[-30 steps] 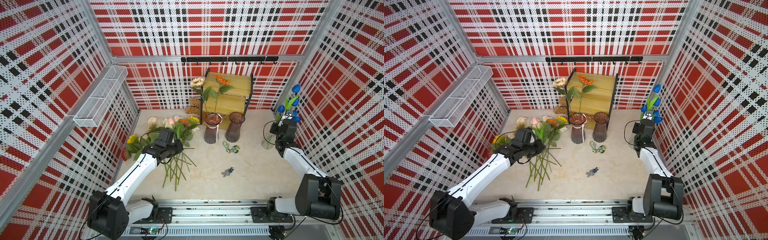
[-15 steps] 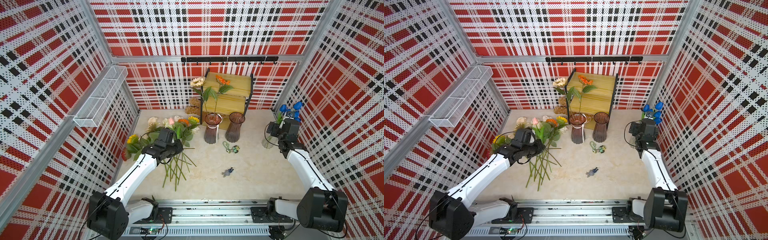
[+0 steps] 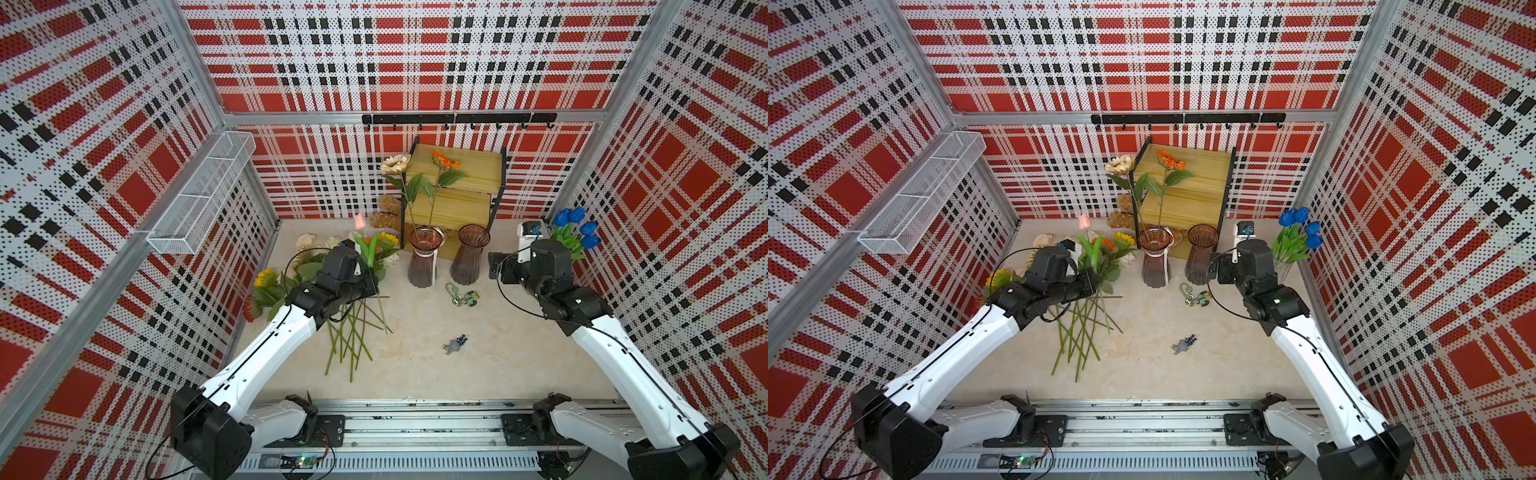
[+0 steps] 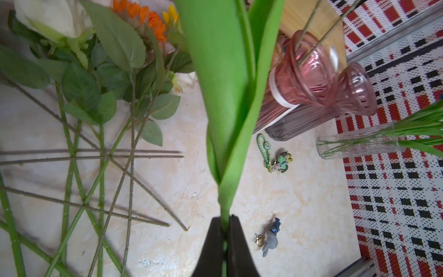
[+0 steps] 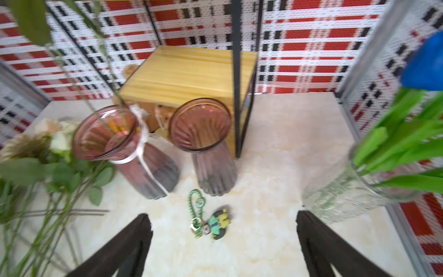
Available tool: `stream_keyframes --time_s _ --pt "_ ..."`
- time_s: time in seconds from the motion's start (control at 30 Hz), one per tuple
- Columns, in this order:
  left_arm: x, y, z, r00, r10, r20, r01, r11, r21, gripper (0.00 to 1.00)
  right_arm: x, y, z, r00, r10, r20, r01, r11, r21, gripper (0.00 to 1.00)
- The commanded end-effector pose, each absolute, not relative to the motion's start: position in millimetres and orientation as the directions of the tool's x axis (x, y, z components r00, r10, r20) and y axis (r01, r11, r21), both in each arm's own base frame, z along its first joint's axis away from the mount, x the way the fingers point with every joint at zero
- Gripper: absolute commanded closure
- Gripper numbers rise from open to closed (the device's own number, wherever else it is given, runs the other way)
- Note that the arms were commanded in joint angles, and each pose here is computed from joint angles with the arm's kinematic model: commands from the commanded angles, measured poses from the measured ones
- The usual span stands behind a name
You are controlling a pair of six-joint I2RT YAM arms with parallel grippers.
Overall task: Arrange the flowers in different vases according to their variety
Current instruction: Insert the flower into the vase.
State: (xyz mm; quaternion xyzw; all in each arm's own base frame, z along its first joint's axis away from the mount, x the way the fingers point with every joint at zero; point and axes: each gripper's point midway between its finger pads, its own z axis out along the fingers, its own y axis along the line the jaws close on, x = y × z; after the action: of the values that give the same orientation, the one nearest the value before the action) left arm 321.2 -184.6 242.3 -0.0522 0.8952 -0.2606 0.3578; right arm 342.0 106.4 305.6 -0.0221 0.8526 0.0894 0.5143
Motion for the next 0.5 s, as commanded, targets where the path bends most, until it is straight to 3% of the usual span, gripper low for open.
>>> stream_keyframes --time_s 0.0,0.23,0.33,0.47 --pt "329.2 -192.3 279.9 -0.647 -0.258 -0.718 0.184 0.860 -0.475 1.00 329.6 167.0 294.4 -0.570 0.003 -0.822 -0.330 0.915 0.233 0.00" --pt "322.1 -196.9 316.5 -0.548 -0.224 -0.806 0.278 0.860 -0.428 1.00 301.8 276.0 279.5 -0.642 -0.168 -0.748 -0.598 0.719 0.353 0.02" --pt "318.3 -199.0 323.0 -0.537 -0.229 -0.812 0.303 0.846 -0.439 1.00 295.5 306.8 282.0 -0.634 -0.175 -0.753 -0.651 0.646 0.398 0.06" --pt "315.3 -200.4 321.9 -0.542 -0.240 -0.805 0.306 0.836 -0.455 1.00 295.7 335.3 279.8 -0.636 -0.201 -0.745 -0.678 0.606 0.416 0.05"
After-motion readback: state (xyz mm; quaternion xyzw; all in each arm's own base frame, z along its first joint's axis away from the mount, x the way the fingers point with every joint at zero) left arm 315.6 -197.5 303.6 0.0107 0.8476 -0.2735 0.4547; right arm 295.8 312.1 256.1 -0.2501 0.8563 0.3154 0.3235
